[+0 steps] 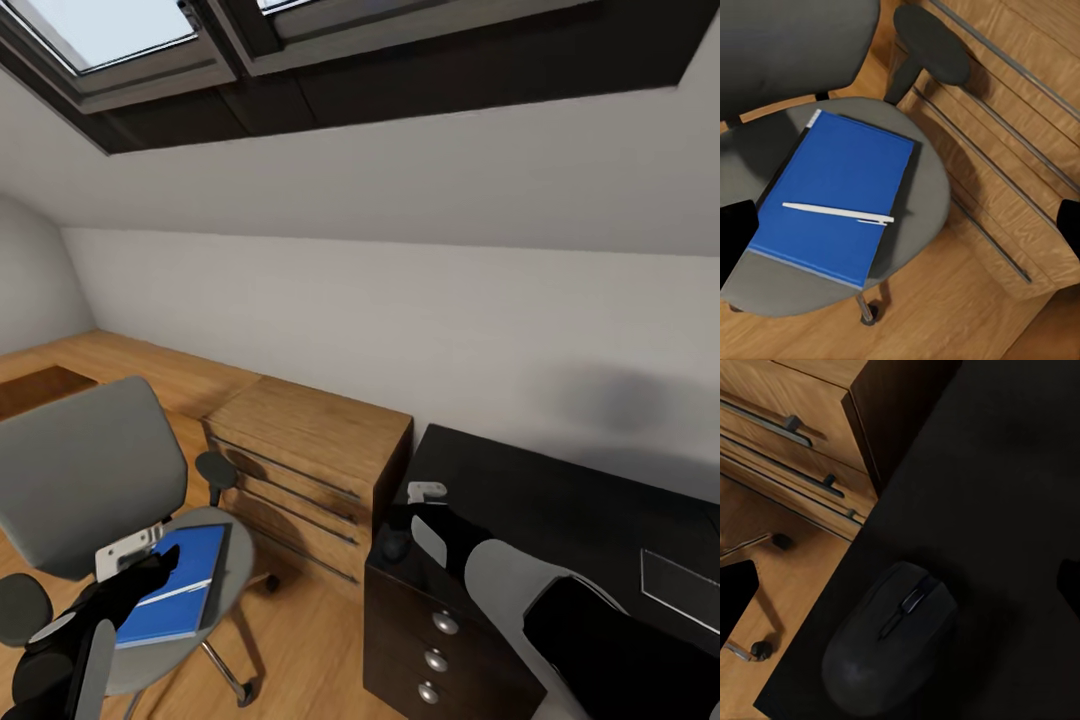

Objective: In the bedroom, organize the workspace by keeping the computer under the desk, ensuring the monitor is on the desk, placing the keyboard on the desk next to the monitor, placing the mouse on the desk next to the keyboard, moving the folder from the swivel chair onto the desk next to the mouse, stacking the notebook on top of the folder with the pen on top of the notebook, and positioning the swivel chair next to the desk.

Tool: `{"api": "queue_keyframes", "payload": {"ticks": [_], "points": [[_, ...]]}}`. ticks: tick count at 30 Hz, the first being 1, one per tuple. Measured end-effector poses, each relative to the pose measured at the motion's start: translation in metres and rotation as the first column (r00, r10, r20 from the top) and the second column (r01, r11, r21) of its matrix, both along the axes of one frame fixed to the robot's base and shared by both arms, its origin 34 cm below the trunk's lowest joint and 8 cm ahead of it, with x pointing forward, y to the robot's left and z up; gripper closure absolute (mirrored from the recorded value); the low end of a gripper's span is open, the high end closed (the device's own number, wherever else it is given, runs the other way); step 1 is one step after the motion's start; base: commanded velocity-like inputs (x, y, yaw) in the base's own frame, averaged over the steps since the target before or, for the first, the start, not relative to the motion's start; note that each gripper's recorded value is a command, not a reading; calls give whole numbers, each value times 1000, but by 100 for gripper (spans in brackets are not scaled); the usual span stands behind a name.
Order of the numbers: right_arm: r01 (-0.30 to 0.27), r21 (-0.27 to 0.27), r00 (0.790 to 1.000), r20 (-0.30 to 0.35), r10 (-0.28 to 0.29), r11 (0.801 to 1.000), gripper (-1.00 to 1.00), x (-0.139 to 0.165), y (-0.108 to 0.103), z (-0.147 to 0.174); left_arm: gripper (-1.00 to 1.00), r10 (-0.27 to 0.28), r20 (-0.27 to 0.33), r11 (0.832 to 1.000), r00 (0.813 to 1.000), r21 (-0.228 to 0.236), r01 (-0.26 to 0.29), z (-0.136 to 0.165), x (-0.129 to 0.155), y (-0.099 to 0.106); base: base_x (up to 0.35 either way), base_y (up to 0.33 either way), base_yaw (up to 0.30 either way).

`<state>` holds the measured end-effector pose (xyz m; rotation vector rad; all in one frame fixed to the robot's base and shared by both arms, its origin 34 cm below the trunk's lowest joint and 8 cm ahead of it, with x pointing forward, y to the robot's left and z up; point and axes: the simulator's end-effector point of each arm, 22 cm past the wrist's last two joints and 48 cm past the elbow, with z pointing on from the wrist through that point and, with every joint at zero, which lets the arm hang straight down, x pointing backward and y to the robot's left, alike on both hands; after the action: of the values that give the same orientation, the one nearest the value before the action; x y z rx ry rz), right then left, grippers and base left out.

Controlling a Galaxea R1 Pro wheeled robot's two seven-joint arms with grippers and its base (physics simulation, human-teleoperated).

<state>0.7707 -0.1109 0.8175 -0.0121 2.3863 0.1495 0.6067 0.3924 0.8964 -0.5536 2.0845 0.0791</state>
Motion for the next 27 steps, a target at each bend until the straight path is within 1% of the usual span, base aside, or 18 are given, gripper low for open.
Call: {"api": "queue_keyframes", "payload": {"ticks": [4, 14, 21, 25, 27], "points": [[4, 2, 1000, -3, -4, 1000, -100, 0, 0, -5, -100, 2, 0, 1000, 1000, -1, -2, -5, 0, 1, 0, 0, 88], [4, 3, 1000, -6, -4, 1000, -100, 1, 0, -19, -100, 4, 0, 1000, 1000, -2, -4, -19, 1, 1, 0, 0, 215], [5, 2, 1000, -9, -5, 1000, -100, 1, 0, -30, -100, 4, 1, 1000, 1000, -1, -4, -29, 2, 1, 0, 0, 50], [2, -8, 998, -67, -3, 1000, -100, -8, -2, -44, -100, 4, 1, 1000, 1000, -1, -4, -35, 2, 1, 0, 0, 5], [17, -6, 996, -93, -18, 1000, -100, -12, -4, -51, -100, 4, 1, 1000, 1000, -1, -4, -38, 2, 1, 0, 0, 2]]}}
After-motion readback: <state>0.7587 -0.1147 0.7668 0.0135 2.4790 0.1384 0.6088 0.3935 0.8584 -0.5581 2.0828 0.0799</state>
